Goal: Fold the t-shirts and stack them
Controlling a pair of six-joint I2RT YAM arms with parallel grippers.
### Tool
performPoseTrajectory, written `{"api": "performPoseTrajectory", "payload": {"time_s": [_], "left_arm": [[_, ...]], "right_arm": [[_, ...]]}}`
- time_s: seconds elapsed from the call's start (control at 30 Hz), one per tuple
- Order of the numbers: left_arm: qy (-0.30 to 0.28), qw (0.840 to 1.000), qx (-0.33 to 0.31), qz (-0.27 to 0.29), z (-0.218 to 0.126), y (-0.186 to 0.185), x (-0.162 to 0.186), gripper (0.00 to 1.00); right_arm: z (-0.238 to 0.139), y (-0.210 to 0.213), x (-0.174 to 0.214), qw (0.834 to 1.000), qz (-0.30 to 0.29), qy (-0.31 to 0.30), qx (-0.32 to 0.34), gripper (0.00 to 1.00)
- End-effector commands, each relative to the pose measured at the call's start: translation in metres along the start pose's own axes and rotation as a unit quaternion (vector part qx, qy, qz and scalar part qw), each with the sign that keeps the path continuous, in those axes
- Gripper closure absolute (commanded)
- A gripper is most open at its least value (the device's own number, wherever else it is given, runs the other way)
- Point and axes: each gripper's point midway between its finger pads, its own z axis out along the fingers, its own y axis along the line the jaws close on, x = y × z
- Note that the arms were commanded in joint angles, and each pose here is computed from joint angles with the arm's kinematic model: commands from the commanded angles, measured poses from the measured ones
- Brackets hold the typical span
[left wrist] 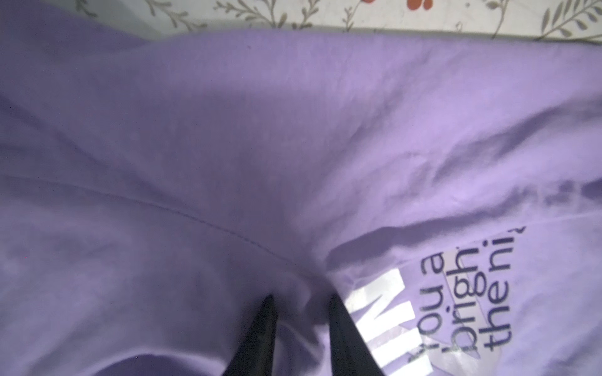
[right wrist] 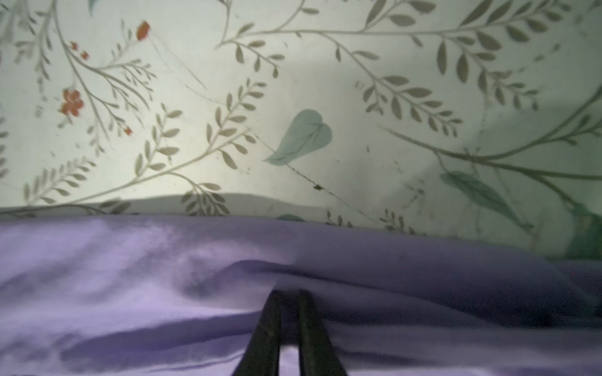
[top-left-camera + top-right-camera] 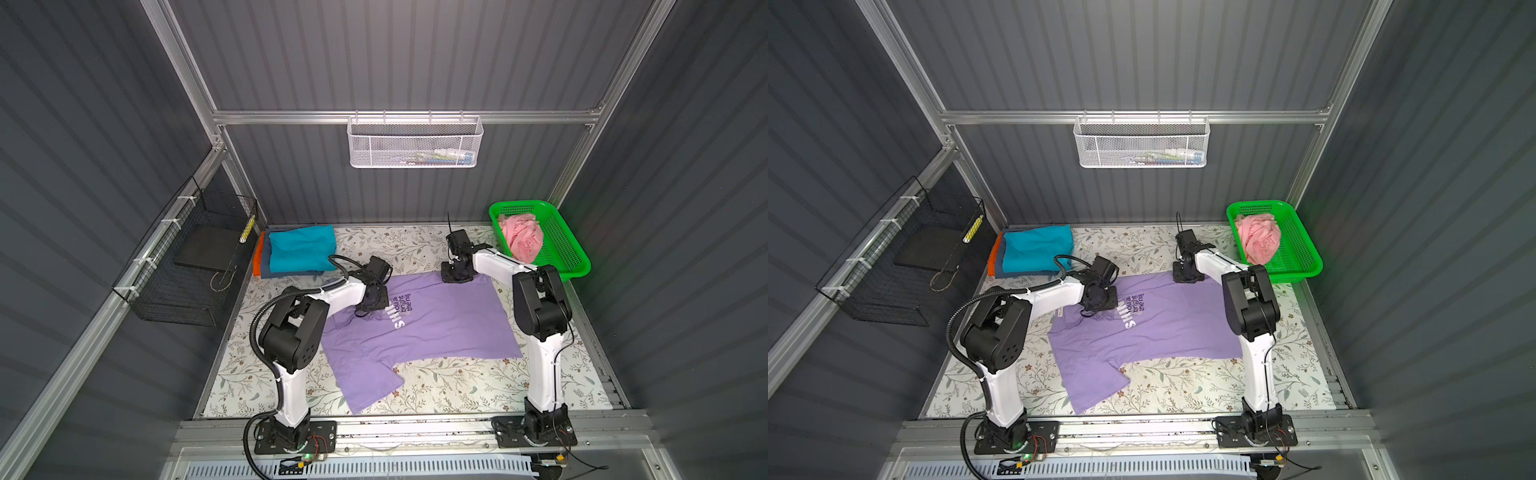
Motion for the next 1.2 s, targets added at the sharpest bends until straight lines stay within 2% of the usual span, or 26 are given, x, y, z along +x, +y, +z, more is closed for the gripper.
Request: {"api": "performPoseTrajectory", "payload": {"time_s": [0.0,0.2,0.4,0.57,0.73,0.97,1.17], "left_arm": [[0.034,0.999,-0.034,-0.005,-0.001,0.02,0.025,0.69],[0.044,0.998,-0.051,-0.002,0.003,0.029,0.033,0.7],[0.047,0.997,-0.066,0.003,0.004,0.037,0.038,0.7],[0.036,0.996,-0.075,0.012,-0.008,0.04,0.032,0.68],[0.003,0.996,-0.077,0.044,-0.03,0.02,0.012,0.67],[-0.015,0.996,-0.062,0.063,-0.036,-0.009,-0.004,0.66],[-0.011,0.997,-0.051,0.065,-0.025,-0.021,-0.008,0.66]], "right_arm": [[-0.01,-0.028,0.021,0.999,0.033,0.008,0.036,0.88],[-0.03,-0.056,0.06,0.995,0.079,0.007,0.058,0.86],[-0.052,-0.074,0.081,0.991,0.107,0.001,0.076,0.86],[-0.089,-0.092,0.065,0.985,0.152,-0.053,0.06,0.82],[-0.11,-0.089,0.04,0.983,0.16,-0.08,0.026,0.79],[-0.094,-0.072,0.017,0.983,0.163,-0.083,-0.018,0.79],[-0.057,-0.089,0.034,0.985,0.169,-0.035,0.028,0.85]]}}
